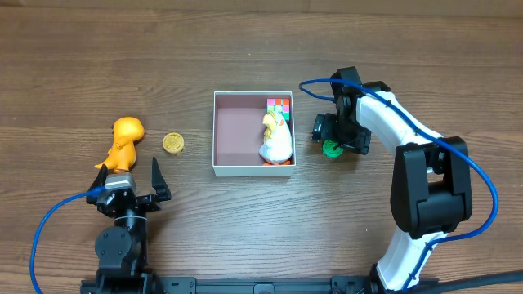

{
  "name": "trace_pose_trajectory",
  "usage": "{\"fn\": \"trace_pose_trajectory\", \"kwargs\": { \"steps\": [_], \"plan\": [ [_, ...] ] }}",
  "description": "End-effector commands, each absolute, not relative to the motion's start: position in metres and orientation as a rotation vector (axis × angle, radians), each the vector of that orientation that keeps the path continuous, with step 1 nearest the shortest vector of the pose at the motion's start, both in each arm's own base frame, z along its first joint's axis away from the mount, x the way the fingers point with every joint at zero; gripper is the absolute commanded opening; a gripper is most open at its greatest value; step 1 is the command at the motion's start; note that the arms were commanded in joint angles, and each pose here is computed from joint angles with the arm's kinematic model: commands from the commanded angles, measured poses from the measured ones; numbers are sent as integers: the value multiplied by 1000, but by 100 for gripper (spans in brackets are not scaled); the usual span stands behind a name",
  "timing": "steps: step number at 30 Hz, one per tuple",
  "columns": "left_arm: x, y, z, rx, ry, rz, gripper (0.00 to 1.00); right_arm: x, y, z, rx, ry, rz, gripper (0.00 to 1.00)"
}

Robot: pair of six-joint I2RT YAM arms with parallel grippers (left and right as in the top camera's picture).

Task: Pack container
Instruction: 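Close the right gripper on the green cap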

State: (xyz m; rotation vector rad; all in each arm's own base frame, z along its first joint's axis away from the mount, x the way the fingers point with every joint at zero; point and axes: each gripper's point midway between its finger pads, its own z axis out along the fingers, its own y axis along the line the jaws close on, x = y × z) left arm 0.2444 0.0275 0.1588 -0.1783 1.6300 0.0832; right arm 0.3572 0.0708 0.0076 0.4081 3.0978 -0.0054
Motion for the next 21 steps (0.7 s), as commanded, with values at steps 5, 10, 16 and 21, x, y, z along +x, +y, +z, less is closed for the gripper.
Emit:
{"fn": "trace_pose_trajectory", "kwargs": {
  "steps": [5,10,16,21],
  "plan": [
    [244,28,158,-160,1632,105,100,353,72,-1,395,3116,-5,94],
    [244,28,158,-160,1632,105,100,345,70,-7,397,3135,-15,94],
    [244,28,158,-160,1632,105,100,344,71,-9,397,3137,-11,95],
    [244,28,158,-160,1632,105,100,346,71,-9,396,3130,-6,95]
  ]
}}
